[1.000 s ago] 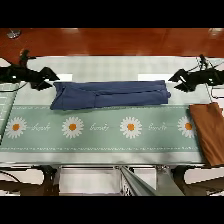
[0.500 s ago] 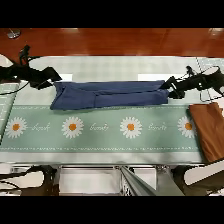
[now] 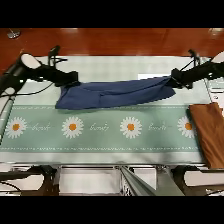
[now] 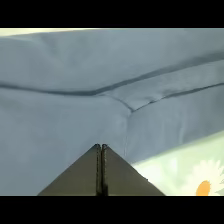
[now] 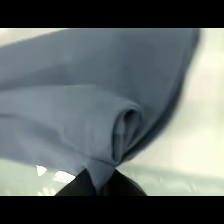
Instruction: Fold the shirts.
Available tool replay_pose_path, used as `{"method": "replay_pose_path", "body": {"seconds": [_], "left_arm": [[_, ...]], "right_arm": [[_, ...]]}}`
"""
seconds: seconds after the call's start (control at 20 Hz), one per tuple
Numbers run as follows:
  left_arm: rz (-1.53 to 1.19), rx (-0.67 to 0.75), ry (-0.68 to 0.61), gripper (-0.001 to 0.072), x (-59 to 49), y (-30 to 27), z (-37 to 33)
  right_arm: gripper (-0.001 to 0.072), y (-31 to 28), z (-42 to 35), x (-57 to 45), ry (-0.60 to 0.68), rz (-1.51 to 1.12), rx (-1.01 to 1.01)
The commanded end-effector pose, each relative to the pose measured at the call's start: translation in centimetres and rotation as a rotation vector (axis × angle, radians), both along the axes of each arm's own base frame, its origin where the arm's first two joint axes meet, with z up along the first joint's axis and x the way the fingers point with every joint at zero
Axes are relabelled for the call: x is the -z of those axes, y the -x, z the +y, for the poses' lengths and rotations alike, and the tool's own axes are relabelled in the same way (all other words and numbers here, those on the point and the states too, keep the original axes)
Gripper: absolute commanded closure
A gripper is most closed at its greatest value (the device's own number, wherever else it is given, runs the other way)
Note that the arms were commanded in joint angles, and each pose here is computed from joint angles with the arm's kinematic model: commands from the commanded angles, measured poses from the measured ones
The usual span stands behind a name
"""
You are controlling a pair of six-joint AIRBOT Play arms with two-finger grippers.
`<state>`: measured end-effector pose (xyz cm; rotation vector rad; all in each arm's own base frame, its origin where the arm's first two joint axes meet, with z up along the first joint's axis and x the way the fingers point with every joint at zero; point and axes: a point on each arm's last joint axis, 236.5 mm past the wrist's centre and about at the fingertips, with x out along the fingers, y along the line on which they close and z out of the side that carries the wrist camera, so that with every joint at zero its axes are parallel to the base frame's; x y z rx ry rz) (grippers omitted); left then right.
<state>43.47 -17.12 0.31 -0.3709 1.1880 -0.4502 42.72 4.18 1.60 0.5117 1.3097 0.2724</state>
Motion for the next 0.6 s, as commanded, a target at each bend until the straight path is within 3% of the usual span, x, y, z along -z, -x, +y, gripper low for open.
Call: {"method": "replay_pose_path", "body": {"seconds": [0.0,0.25,0.55], "left_arm": [[-0.088,0.079,0.035,0.0686,-0.2,0.4,-7.6],[0.01,0.202,0.051,0.0687,5.0,5.5,-20.0],[0.093,0.364,0.082,0.0687,7.6,12.6,-31.7]], "right_arm": [[0.0691,4.3,0.8,-6.9,0.119,-0.197,-0.058],[0.0692,11.2,4.1,-12.1,0.1,-0.344,-0.049],[0.0691,13.8,8.9,-14.4,0.033,-0.394,-0.135]]}}
